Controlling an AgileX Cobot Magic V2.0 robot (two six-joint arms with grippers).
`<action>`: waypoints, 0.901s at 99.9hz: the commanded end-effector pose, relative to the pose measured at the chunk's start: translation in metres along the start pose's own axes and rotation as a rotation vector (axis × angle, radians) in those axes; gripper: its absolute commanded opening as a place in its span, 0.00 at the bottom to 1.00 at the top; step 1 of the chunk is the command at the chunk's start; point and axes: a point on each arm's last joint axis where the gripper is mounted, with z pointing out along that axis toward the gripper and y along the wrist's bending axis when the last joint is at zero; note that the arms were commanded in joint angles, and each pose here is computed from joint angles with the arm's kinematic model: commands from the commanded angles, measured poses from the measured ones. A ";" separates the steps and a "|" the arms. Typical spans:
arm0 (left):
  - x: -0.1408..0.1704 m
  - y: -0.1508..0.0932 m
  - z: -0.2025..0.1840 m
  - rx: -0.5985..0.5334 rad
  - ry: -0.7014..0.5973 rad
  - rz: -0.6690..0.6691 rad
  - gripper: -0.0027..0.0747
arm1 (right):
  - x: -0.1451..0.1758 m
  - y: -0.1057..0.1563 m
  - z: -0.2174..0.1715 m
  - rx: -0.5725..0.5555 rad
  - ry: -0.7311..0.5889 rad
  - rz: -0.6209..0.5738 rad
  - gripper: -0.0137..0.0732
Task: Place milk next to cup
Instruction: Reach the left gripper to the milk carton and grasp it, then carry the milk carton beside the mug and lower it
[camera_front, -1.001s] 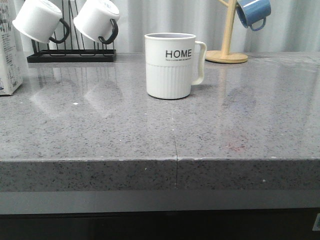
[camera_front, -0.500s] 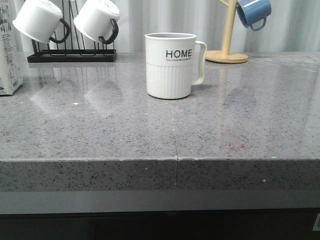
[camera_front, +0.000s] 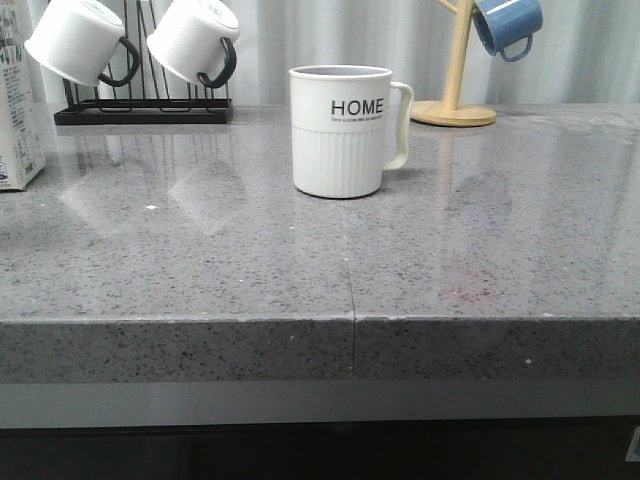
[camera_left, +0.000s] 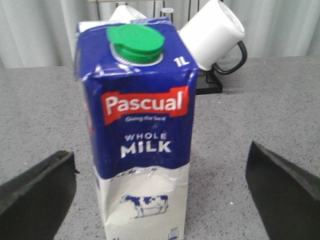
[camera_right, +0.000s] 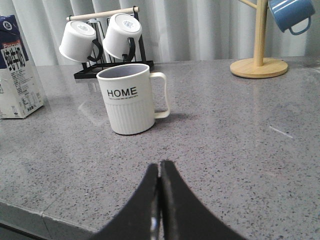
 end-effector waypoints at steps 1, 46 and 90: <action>-0.021 -0.002 0.006 -0.001 -0.115 -0.036 0.86 | -0.014 0.002 0.000 -0.010 -0.085 -0.006 0.13; -0.015 0.013 0.065 -0.067 -0.148 -0.036 0.86 | -0.014 0.002 0.000 -0.010 -0.085 -0.006 0.13; -0.023 0.012 0.063 -0.071 -0.164 -0.065 0.28 | -0.014 0.002 0.000 -0.010 -0.085 -0.006 0.13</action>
